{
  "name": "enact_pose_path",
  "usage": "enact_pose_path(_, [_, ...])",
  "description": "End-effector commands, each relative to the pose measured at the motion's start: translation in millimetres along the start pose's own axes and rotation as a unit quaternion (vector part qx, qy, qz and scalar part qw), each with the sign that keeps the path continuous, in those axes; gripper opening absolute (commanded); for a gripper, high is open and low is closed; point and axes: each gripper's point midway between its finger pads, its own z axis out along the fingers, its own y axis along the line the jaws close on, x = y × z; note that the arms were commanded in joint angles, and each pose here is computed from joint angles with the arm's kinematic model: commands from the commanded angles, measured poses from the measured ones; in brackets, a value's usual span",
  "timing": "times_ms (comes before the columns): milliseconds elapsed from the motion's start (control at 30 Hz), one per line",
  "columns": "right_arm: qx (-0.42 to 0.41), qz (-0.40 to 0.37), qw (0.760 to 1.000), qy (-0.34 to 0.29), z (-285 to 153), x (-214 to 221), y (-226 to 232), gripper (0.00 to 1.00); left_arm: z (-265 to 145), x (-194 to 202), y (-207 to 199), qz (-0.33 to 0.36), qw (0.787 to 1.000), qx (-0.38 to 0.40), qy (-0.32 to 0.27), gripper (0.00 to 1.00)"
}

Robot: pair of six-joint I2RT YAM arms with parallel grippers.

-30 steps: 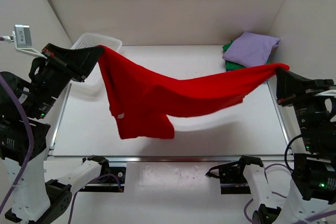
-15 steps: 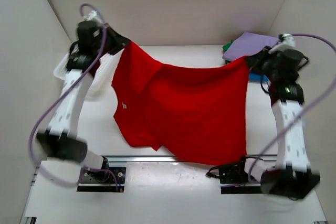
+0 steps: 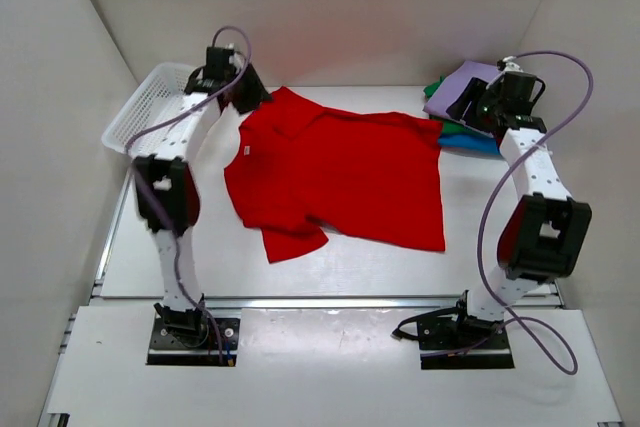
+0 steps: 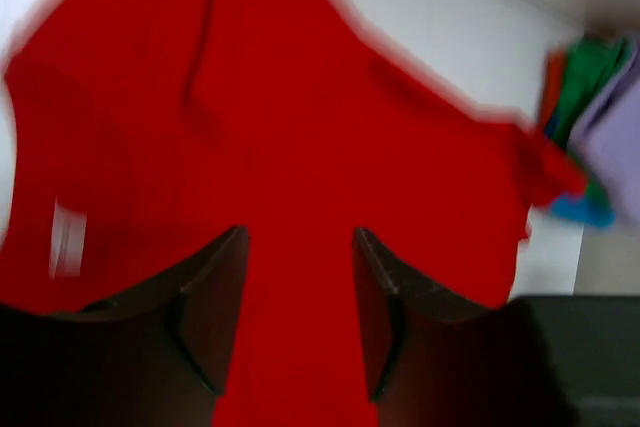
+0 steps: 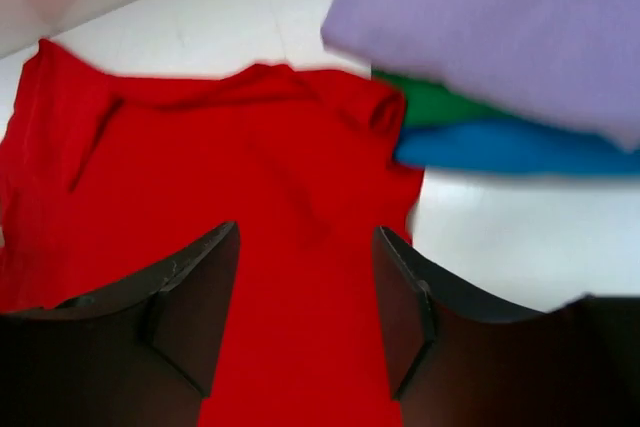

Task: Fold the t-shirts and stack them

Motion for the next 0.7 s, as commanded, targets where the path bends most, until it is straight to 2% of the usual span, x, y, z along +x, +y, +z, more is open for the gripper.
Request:
enact_pose_path(0, [0.007, -0.005, 1.000, -0.017, -47.5, 15.0, 5.6, 0.53, -119.6, 17.3, -40.8, 0.020, 0.995, 0.074, -0.060, 0.59])
enact_pose_path(67, [0.016, 0.005, 1.000, 0.026, -59.1, 55.4, -1.6, 0.56, -151.7, 71.3, -14.1, -0.002, 0.996, 0.076, -0.053, 0.61])
enact_pose_path(100, [0.018, 0.005, 0.999, 0.036, -67.7, 69.8, -1.4, 0.56, -153.8, 88.7, 0.3, -0.007, 0.998, 0.054, -0.043, 0.60])
enact_pose_path(200, [0.034, 0.000, 0.996, 0.088, -84.9, 117.8, -2.5, 0.58, -174.7, 167.5, 31.2, 0.009, 0.999, 0.011, 0.033, 0.60])
enact_pose_path(233, [0.042, 0.002, 0.994, 0.106, -90.0, 132.2, -5.4, 0.58, -176.6, 184.1, 32.2, 0.015, 0.999, 0.008, 0.051, 0.60])
enact_pose_path(333, [0.054, 0.000, 0.988, 0.144, -100.9, 163.3, -8.8, 0.60, -179.5, 255.9, 71.1, 0.017, 0.992, -0.032, 0.120, 0.60])
enact_pose_path(500, [0.073, 0.010, 0.975, 0.209, -115.3, 208.8, -19.2, 0.62, -178.0, 324.5, 112.5, 0.008, 0.981, -0.064, 0.182, 0.61])
enact_pose_path(600, [0.092, 0.012, 0.967, 0.238, -122.6, 234.8, -23.8, 0.61, -174.9, 348.0, 122.7, 0.016, 0.977, -0.077, 0.199, 0.62])
enact_pose_path(667, [0.108, 0.005, 0.961, 0.253, -125.5, 249.9, -30.1, 0.62, -169.8, 349.3, 124.6, 0.002, 0.979, -0.074, 0.190, 0.64])
